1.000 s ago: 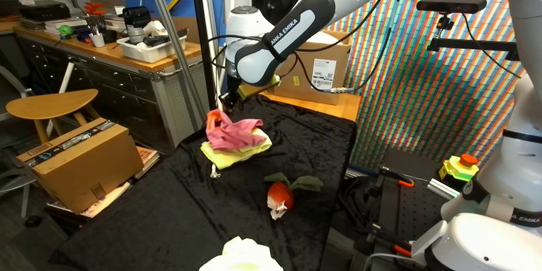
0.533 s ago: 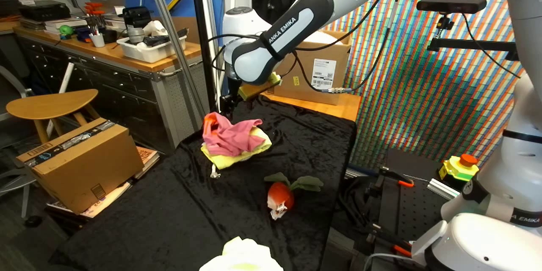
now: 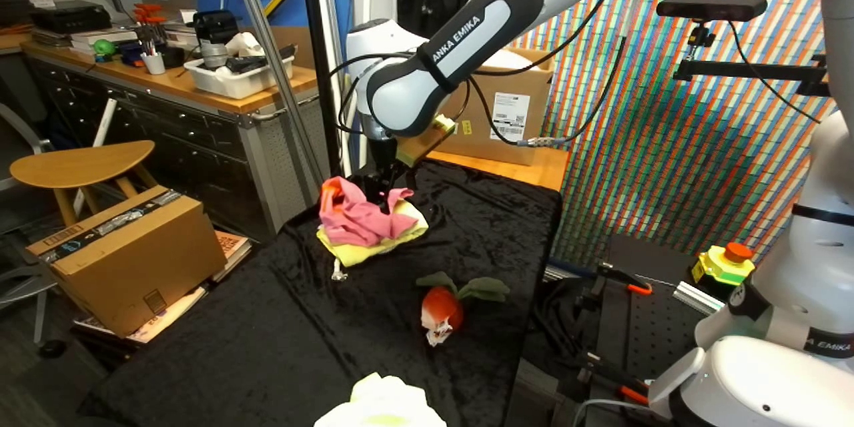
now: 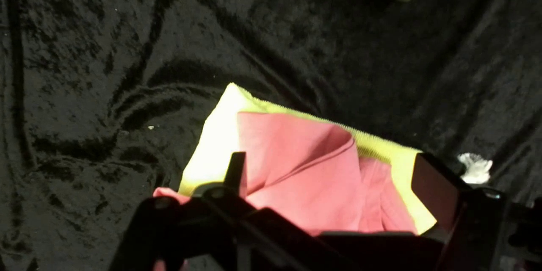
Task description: Put all the items on the table in one place
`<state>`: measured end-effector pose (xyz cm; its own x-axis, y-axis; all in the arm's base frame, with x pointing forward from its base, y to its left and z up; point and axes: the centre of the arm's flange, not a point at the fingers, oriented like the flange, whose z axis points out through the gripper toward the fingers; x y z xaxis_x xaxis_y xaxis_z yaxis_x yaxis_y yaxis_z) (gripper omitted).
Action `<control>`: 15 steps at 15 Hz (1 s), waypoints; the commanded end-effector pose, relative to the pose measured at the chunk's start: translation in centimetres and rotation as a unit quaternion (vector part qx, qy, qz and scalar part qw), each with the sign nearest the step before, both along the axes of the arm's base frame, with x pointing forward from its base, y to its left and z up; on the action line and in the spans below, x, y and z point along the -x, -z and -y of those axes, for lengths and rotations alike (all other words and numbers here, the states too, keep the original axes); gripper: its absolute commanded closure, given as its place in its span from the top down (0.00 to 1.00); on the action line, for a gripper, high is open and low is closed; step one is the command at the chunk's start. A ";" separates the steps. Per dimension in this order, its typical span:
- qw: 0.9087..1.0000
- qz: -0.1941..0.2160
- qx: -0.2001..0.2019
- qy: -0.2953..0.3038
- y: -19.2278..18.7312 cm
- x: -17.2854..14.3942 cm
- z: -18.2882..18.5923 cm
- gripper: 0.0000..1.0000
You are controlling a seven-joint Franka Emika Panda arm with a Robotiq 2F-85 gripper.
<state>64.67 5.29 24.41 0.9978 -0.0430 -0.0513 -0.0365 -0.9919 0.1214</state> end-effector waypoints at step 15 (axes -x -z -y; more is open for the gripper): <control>0.996 0.012 -0.028 -0.084 1.0 13.8 1.1 1.00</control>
<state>54.16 5.10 22.89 0.9932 0.0869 -0.0774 0.0926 -0.9929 0.0741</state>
